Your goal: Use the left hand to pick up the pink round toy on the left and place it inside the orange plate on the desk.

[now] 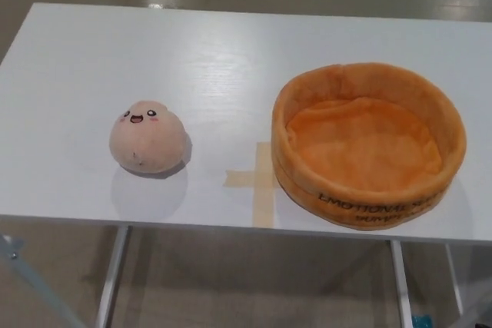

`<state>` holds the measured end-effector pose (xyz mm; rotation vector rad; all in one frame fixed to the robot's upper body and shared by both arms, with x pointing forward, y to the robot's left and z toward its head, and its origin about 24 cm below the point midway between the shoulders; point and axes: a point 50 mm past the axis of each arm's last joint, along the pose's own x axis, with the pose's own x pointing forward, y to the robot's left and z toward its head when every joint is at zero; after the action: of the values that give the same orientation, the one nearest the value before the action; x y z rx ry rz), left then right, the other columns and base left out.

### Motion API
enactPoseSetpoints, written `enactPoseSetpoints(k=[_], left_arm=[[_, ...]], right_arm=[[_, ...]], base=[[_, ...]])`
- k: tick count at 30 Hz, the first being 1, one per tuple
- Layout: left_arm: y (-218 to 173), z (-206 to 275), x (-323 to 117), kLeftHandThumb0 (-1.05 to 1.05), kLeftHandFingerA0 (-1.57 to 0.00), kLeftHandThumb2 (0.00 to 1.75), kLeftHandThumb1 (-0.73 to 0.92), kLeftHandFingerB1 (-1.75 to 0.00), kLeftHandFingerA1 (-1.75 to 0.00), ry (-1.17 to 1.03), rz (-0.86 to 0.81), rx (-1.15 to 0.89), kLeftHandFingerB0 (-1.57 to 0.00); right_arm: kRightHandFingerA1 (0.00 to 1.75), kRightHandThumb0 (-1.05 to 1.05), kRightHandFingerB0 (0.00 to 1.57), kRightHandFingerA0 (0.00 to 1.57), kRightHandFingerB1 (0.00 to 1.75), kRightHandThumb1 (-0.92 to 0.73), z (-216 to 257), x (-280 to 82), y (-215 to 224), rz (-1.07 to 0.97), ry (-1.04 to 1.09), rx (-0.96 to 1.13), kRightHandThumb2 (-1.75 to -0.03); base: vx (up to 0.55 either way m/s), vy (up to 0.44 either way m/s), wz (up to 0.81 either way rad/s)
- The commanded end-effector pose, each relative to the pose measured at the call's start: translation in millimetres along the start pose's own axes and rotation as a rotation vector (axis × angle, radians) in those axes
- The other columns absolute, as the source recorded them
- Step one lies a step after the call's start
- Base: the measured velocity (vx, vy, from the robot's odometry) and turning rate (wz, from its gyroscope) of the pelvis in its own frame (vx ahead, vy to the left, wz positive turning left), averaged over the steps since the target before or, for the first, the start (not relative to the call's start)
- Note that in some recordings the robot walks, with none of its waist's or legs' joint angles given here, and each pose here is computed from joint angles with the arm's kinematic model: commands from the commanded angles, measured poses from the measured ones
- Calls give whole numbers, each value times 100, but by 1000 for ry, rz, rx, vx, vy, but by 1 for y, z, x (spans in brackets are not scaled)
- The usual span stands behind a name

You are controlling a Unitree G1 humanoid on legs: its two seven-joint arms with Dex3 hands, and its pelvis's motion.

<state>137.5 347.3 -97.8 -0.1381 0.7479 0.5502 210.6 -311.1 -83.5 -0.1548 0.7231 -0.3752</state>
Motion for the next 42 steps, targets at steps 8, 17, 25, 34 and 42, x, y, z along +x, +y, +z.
enactPoseSetpoints(k=[8,17,25,34,42], left_arm=[[3,8,-1,-18,-30,57,51,-32,-36,-73,-54,-1,-32],[-23,55,-6,-34,-25,60,49,-33,-37,-358,-321,191,-25],[-57,97,-45,-33,-22,60,49,-32,-38,-656,-582,328,-22],[-82,121,-102,-36,-15,60,47,-31,-38,-865,-790,468,-13],[-82,122,-131,-20,-10,91,40,-50,-52,-904,-876,567,-7]], right_arm=[[85,-15,38,57,57,-35,0,-1,-4,3,-31,28,-65],[81,-18,34,60,60,-29,5,0,0,25,-56,31,-75],[85,-21,44,64,61,-29,20,2,19,96,-134,14,-65],[84,-31,44,69,61,-28,32,2,37,168,-195,-3,-65],[84,-34,43,62,62,-28,34,2,37,167,-205,-30,-67]], base=[[0,0,0],[0,0,0],[0,0,0],[0,0,0],[0,0,0]])
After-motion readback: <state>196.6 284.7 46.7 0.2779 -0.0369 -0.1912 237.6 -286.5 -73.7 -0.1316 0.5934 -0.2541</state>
